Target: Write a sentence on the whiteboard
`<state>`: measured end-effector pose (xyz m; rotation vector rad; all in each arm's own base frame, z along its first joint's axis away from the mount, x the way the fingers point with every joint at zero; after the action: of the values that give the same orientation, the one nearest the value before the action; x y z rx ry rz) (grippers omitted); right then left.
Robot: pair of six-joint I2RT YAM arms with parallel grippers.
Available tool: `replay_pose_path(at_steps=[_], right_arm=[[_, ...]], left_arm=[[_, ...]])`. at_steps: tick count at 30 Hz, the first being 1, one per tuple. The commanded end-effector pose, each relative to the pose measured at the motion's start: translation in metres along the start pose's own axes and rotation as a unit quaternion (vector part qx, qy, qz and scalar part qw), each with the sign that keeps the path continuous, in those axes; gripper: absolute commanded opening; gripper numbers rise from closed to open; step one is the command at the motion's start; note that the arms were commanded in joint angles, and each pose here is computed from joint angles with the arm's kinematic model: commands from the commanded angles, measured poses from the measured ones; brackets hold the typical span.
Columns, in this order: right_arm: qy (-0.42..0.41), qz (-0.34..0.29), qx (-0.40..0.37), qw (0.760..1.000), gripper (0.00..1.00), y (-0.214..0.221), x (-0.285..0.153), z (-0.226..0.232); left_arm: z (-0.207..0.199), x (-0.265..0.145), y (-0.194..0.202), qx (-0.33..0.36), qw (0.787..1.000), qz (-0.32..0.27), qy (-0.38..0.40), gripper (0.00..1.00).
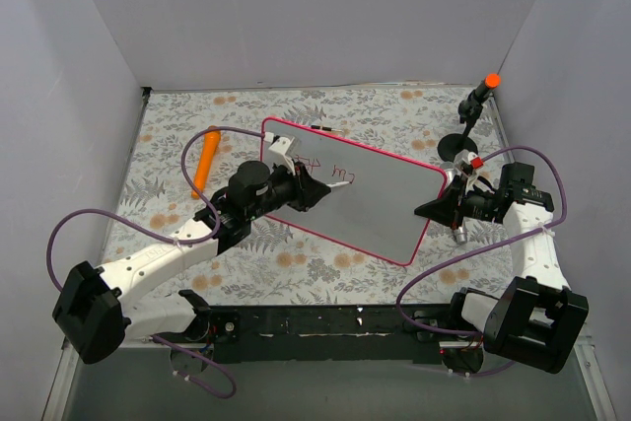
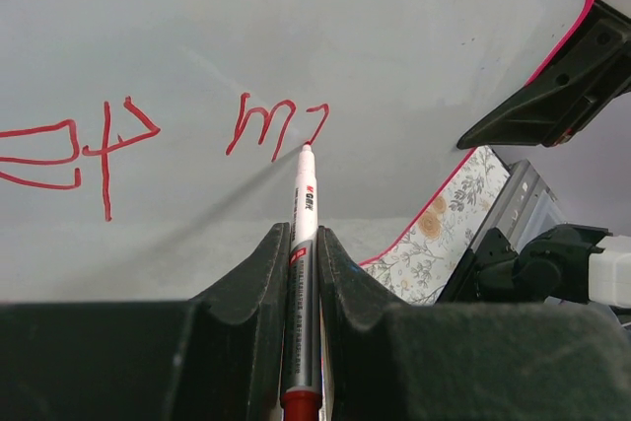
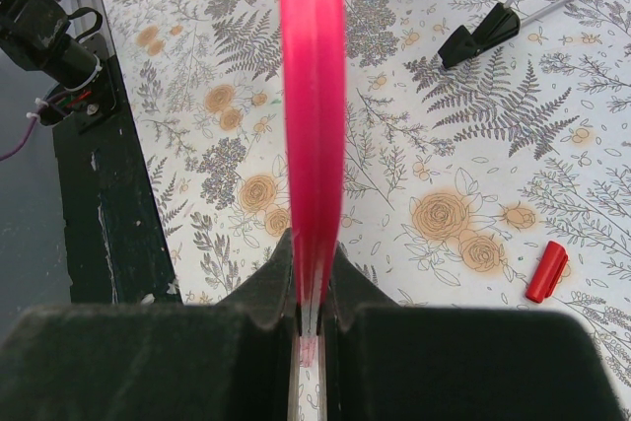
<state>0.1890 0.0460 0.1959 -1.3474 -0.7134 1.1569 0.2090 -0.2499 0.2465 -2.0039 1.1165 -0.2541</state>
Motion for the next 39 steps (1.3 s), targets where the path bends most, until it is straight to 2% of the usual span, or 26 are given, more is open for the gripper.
replay_pose_path(at_steps=[1,11,15,23,29,39], right_arm=[[0.024,0.042,-0.058,0.997,0.01,0.005,-0.003,-0.011],[0.024,0.042,-0.058,0.997,0.01,0.005,-0.003,-0.011],[0.024,0.042,-0.057,0.997,0.01,0.005,-0.003,-0.011],[0.024,0.042,-0.058,0.997,0.01,0.005,-0.003,-0.011],[0.024,0.042,-0.059,0.997,0.01,0.005,-0.003,-0.011],[0.025,0.043,-0.059,0.997,0.01,0.005,-0.003,-0.011]], left_arm=[[-0.01,-0.001,-0.029,0.021,0.998,-0.055,-0.011,0.0],[-0.018,0.003,-0.043,0.03,0.997,-0.07,-0.008,0.0],[-0.018,0.005,-0.041,0.03,0.998,-0.062,-0.003,0.0],[-0.031,-0.011,-0.033,0.029,0.997,-0.043,0.054,0.0],[-0.031,-0.018,-0.029,0.022,0.998,-0.035,0.057,0.0],[-0.022,0.003,-0.013,0.004,0.998,0.006,0.061,0.0]])
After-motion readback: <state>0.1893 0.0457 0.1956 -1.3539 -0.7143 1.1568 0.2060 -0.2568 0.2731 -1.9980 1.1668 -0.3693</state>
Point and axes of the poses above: each gripper's point midway between its finger pads, its own x axis out along the fingers, its own z axis along the line the jaws close on, y = z × x, the point moved 7 cm from there along -x, back along the fingers, and after that the axes turned 11 degrees about -x, right-handed, at the moved point
